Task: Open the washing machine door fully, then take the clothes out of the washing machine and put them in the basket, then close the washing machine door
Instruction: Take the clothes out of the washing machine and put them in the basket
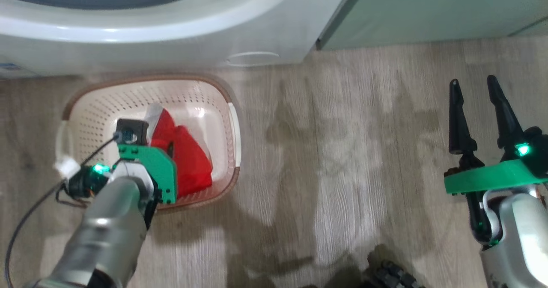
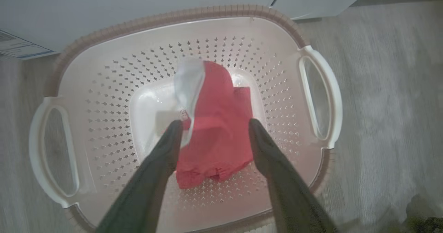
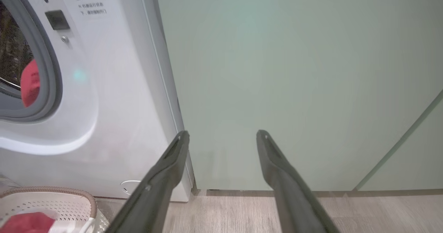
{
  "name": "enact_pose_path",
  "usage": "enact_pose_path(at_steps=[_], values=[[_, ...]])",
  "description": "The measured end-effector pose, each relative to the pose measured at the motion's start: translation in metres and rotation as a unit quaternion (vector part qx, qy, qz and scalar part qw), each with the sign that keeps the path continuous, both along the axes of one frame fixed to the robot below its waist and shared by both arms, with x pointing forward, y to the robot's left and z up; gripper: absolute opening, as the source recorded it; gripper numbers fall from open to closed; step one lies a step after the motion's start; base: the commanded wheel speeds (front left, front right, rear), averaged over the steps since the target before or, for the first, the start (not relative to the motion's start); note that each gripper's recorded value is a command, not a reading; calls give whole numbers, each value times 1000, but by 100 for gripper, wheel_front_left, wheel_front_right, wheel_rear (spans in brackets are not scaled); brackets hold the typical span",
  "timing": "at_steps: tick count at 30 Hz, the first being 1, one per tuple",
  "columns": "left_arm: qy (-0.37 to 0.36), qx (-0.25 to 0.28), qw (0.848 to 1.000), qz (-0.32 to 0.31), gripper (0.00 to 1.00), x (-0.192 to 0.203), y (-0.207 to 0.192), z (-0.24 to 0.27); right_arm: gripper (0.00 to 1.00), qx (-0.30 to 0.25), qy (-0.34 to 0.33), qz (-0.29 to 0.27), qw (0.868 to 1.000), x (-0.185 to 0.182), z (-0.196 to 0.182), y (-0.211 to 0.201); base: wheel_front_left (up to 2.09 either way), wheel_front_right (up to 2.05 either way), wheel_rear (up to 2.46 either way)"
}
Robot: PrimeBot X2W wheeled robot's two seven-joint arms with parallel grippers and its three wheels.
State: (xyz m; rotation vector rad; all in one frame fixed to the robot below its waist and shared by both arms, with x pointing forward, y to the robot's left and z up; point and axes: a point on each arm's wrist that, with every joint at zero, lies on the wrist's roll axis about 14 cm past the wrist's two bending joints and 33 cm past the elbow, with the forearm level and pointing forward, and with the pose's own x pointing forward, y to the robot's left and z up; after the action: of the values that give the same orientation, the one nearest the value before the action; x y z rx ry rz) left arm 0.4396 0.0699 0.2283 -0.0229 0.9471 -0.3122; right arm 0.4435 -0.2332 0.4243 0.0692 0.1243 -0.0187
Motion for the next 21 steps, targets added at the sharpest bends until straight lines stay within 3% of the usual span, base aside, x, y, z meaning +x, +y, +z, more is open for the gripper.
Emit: enact_pose_path(at_steps=[11,16,21], values=[[-140,-19,988,57,100,5,28,80,100,19,-43,21,999,-30,40,22,0,0,0],[-237,-38,968,80,100,14,47,137,100,31,-69,31,997,-46,60,34,0,0,0],[-298,-45,947,109,100,-5,72,173,100,40,-87,32,995,-64,73,39,0,0,0]])
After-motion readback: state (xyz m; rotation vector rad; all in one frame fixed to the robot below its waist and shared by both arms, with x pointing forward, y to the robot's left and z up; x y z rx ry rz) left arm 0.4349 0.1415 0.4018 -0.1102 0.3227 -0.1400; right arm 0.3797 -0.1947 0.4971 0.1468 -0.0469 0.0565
